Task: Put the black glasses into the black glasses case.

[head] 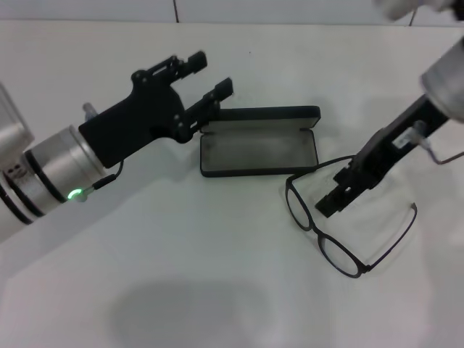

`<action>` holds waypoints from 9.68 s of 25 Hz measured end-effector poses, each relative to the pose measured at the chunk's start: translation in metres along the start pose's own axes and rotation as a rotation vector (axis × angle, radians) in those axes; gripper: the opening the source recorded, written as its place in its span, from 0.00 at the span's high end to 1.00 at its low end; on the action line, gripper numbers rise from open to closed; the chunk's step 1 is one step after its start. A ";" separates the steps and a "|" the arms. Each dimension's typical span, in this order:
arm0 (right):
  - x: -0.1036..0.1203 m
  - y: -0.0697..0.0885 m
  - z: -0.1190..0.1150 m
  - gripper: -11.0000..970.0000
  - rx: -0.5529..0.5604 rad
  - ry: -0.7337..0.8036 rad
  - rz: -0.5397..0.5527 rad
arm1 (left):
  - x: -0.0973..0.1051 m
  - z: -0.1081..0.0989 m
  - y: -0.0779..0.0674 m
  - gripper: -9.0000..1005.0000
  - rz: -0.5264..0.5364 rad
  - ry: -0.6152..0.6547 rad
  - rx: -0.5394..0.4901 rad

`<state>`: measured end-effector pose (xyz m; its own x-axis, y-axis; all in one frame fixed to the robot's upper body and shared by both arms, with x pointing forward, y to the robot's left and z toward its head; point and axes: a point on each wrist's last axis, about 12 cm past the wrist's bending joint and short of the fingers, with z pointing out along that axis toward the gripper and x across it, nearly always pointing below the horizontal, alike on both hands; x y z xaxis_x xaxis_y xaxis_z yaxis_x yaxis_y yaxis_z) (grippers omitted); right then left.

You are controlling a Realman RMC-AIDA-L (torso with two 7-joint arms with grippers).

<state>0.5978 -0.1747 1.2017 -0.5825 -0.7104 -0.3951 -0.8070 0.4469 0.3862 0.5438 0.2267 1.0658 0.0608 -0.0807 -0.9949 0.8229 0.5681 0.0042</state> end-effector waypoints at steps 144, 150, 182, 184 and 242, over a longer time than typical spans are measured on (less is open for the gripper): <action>0.163 0.036 -0.021 0.84 0.002 -1.006 -1.302 | -0.038 0.036 0.013 0.44 -0.305 0.223 0.365; 0.141 0.041 0.006 0.83 -0.205 -1.028 -1.300 | -0.031 0.072 0.000 0.44 -0.268 0.242 0.361; 0.113 0.000 0.038 0.82 -0.080 -0.918 -0.907 | -0.040 0.075 -0.031 0.43 -0.060 0.024 0.555; 0.112 0.000 0.037 0.82 -0.076 -0.913 -0.910 | -0.041 0.075 -0.030 0.44 -0.061 0.024 0.552; 0.025 -0.008 0.119 0.79 0.629 -0.253 -1.071 | -0.029 0.043 0.038 0.44 -0.091 0.000 -0.071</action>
<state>0.5780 -0.1315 1.0894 0.4420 -0.7828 -0.4379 -0.7507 -0.0557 -0.6583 0.5973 0.2157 1.0988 -0.0125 -0.1345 -0.9908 0.7831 0.6148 -0.0933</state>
